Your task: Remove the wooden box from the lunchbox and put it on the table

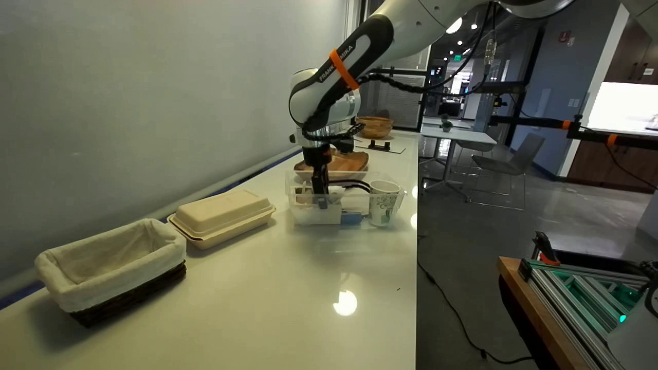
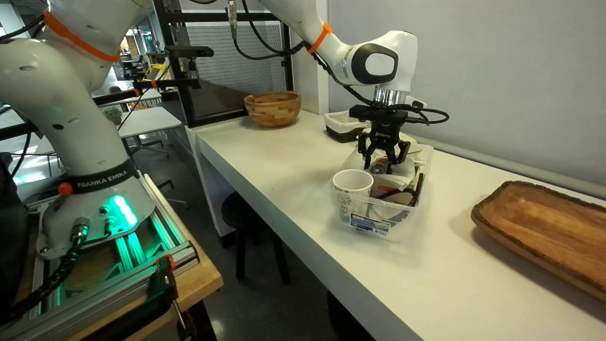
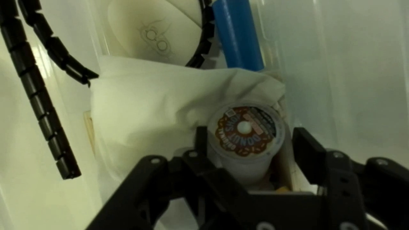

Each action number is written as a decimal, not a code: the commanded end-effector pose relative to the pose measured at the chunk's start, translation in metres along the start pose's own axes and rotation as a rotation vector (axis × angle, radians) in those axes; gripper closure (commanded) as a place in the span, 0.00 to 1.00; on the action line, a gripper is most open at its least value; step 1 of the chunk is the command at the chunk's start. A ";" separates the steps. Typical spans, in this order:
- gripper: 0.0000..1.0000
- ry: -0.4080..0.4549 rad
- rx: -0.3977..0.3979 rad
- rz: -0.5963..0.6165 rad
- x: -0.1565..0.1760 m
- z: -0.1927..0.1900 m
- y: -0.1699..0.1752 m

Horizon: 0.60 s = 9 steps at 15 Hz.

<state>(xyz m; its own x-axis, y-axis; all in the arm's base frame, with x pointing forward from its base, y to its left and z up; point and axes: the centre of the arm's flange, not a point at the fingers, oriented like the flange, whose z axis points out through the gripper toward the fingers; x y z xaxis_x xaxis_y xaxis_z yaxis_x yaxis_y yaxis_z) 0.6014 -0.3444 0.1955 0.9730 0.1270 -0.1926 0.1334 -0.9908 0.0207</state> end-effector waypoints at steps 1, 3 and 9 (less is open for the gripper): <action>0.32 0.018 -0.006 0.008 -0.007 -0.003 -0.007; 0.31 0.019 -0.010 0.010 -0.008 -0.004 -0.006; 0.25 0.030 -0.017 0.013 -0.010 -0.017 -0.006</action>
<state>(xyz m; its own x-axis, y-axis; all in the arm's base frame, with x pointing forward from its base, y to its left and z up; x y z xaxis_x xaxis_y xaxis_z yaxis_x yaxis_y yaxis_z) 0.6031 -0.3454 0.2075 0.9761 0.1235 -0.1786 0.1309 -0.9909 0.0302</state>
